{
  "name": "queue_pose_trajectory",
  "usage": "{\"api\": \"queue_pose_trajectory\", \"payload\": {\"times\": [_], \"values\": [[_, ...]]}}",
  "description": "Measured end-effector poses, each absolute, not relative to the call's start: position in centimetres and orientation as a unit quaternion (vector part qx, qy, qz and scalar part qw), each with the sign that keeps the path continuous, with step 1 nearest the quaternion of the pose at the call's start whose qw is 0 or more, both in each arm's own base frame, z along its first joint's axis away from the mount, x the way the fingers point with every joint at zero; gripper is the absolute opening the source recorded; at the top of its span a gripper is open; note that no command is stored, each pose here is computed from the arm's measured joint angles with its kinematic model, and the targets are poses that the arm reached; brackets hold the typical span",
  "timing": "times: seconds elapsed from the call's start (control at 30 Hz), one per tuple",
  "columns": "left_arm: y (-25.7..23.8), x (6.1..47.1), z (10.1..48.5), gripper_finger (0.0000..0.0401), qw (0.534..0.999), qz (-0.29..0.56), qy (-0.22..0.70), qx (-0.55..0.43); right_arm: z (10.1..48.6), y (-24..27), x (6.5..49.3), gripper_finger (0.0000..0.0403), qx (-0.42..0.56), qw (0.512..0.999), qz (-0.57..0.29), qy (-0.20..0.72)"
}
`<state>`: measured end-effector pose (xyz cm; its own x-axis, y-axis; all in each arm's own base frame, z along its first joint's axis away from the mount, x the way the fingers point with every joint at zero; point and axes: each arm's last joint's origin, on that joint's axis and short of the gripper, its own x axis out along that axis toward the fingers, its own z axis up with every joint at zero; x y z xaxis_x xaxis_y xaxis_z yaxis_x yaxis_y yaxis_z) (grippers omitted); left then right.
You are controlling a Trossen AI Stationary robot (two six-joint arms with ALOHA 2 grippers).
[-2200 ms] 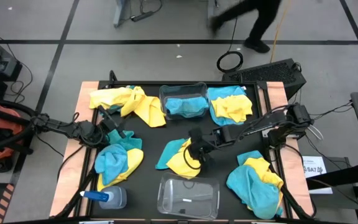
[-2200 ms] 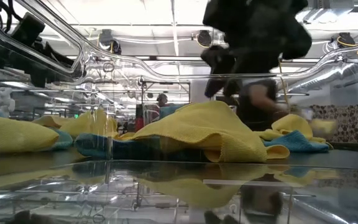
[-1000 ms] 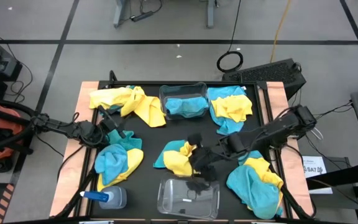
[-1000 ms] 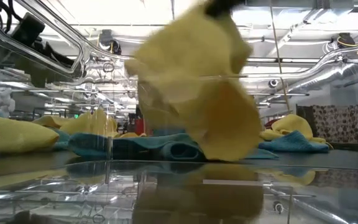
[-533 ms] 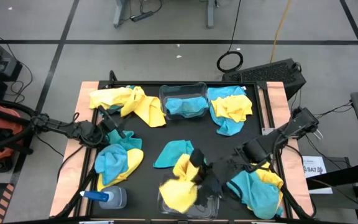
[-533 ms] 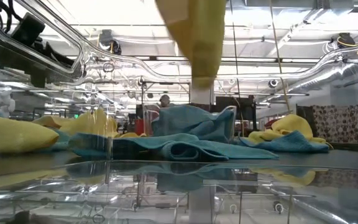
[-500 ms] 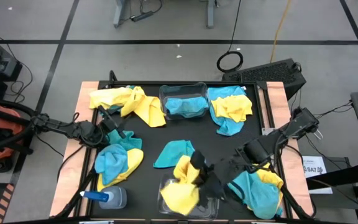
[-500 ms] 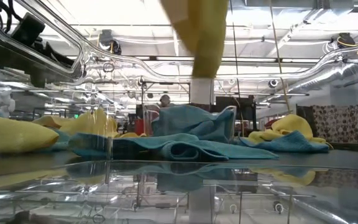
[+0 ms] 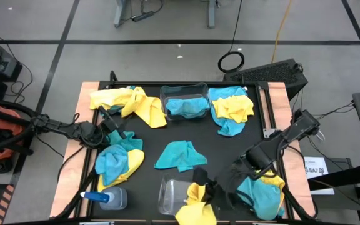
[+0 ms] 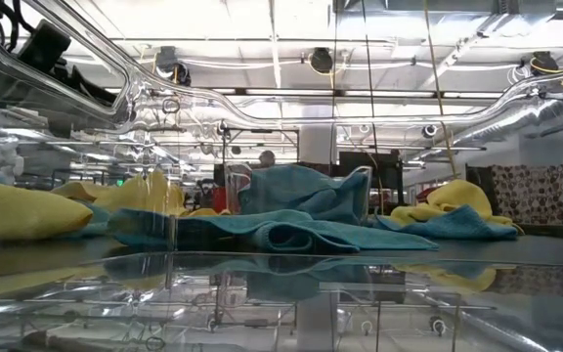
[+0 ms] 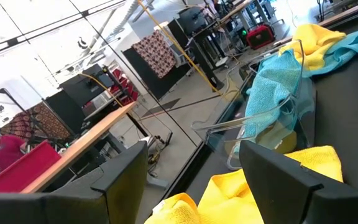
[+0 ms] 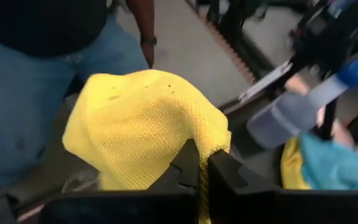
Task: Sort microfiber towel by color & place in baskets
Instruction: Put the yellow microfiber towel into the bottom transparent bin
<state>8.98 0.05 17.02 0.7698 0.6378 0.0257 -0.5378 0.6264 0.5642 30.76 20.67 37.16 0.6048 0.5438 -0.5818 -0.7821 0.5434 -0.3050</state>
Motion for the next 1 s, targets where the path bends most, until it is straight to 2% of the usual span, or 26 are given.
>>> {"api": "queue_pose_trajectory", "payload": {"times": [0.43, 0.6, 0.77, 1.0], "values": [[0.1, 9.0, 17.0, 0.0260, 0.897, 0.328, 0.089, 0.282, 27.6, 20.4, 35.5, 0.0000, -0.248, 0.820, 0.356, 0.373], [0.1, 9.0, 17.0, 0.0260, 0.897, 0.327, 0.089, 0.282, 24.9, 20.9, 36.6, 0.0000, -0.212, 0.802, 0.390, 0.400], [0.1, 9.0, 17.0, 0.0260, 0.898, 0.327, 0.088, 0.282, 23.1, 21.3, 37.1, 0.0004, -0.191, 0.788, 0.407, 0.421], [0.1, 9.0, 17.0, 0.0260, 0.897, 0.327, 0.088, 0.282, 23.0, 21.3, 37.3, 0.0030, -0.157, 0.790, 0.415, 0.423]]}}
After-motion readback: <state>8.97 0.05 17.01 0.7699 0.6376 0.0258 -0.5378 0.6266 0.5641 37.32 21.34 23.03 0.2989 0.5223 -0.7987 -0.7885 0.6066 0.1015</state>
